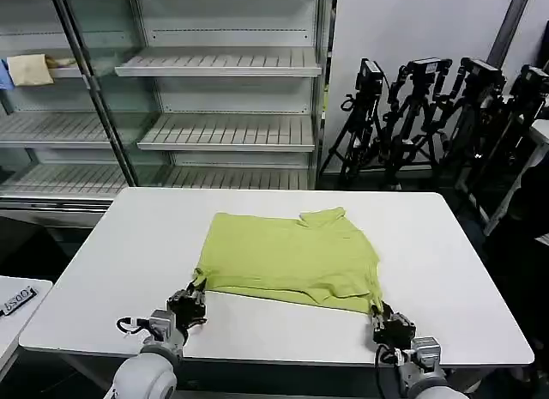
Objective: Fold and organize the clothes.
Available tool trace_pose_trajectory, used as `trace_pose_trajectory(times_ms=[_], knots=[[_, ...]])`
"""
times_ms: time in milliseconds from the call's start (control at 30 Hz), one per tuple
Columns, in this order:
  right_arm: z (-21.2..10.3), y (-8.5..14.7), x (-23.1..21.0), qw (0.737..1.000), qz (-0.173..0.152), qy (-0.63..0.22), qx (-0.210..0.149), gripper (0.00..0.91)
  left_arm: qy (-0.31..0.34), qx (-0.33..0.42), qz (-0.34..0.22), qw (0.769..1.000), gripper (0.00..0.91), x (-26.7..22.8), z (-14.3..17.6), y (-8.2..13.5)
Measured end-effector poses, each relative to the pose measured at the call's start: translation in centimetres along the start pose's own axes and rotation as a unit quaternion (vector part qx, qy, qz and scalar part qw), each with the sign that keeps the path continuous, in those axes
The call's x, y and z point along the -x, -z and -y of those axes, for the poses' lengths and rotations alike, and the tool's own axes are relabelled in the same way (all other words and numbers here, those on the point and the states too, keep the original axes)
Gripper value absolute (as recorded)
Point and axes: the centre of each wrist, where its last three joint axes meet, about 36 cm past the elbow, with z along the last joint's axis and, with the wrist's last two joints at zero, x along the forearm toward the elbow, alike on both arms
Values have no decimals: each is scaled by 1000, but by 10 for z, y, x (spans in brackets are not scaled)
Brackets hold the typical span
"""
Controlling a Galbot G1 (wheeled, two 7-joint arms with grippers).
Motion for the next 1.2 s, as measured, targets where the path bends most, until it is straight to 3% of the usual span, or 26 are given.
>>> trace_pose_trajectory(times_ms=[567,900,933,967,1000,1200], knots=[[15,9,-32,1000,7,-1,-24,0,1,-20,8,1000,20,-59,16,2],[14,1,-54,999,-11,5,-42,0,12,-24,-10,1000,20,-99,21,-11],[13,1,-55,999,-13,4,-44,0,12,-23,-14,1000,242,-103,22,-12],[13,0,-56,999,-15,4,-46,0,13,-23,-16,1000,705,-105,23,-12],[12,0,-57,999,-17,4,-48,907,13,-23,-18,999,907,-108,23,-12],[11,4,-60,998,-14,4,-56,907,15,-22,-17,999,907,-118,23,-6]])
